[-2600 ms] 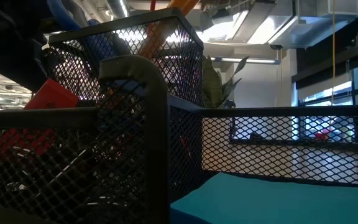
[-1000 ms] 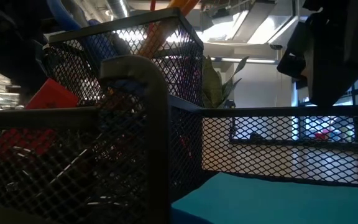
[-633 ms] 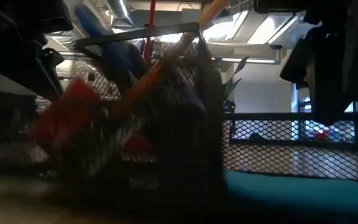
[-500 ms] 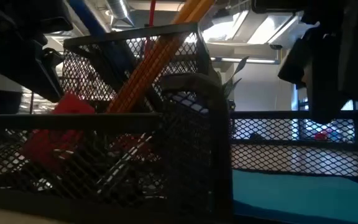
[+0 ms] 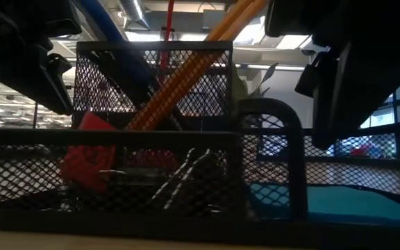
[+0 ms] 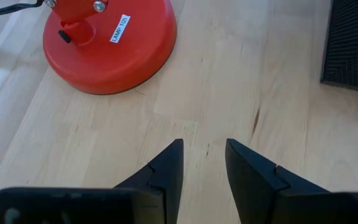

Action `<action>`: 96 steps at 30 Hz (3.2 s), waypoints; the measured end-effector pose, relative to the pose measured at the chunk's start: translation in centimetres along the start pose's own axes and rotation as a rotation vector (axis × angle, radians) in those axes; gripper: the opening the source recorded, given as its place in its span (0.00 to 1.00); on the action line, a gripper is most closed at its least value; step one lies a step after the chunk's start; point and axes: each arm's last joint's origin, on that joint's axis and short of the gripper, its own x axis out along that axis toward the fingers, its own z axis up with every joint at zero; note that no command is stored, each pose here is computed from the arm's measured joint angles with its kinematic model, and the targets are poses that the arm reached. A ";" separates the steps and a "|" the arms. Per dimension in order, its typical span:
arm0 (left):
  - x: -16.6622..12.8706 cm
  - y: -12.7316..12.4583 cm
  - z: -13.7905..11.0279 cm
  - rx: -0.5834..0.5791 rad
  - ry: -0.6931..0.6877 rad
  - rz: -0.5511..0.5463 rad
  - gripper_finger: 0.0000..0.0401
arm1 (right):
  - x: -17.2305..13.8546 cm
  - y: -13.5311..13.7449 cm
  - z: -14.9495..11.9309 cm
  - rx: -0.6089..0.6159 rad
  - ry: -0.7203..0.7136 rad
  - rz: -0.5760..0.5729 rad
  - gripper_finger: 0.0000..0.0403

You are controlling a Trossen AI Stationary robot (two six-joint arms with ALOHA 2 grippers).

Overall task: Pick and place office supplies into organizer
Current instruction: Adjust the black desk organizer, then return to Home Position

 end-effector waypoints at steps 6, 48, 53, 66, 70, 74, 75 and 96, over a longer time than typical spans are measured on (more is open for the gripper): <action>0.0 0.0 0.0 0.000 0.000 0.000 0.28 | 0.1 -0.6 0.4 -0.018 0.001 -0.012 0.39; -4.2 10.3 -0.3 -0.013 -0.766 -0.351 0.28 | -14.2 -15.9 -11.0 -0.335 -0.928 0.103 0.39; -4.1 11.6 -2.6 -0.067 -0.869 -0.383 0.28 | -13.0 -17.5 -12.8 -0.338 -0.988 0.135 0.39; -4.0 12.7 -5.1 -0.077 -0.924 -0.373 0.29 | -12.3 -19.4 -15.3 -0.335 -1.092 0.150 0.39; -3.9 12.7 -5.1 -0.064 -0.923 -0.355 0.29 | -12.9 -19.5 -15.7 -0.356 -1.138 0.144 0.39; -3.9 12.8 -5.1 -0.069 -0.919 -0.349 0.29 | -12.9 -19.7 -15.9 -0.378 -1.142 0.126 0.39; -3.9 12.8 -5.1 -0.070 -0.919 -0.348 0.29 | -12.8 -19.7 -16.0 -0.380 -1.129 0.121 0.39; -2.7 13.0 -5.8 -0.028 -0.794 -0.204 0.29 | -12.9 -20.1 -15.8 -0.407 -1.147 0.020 0.39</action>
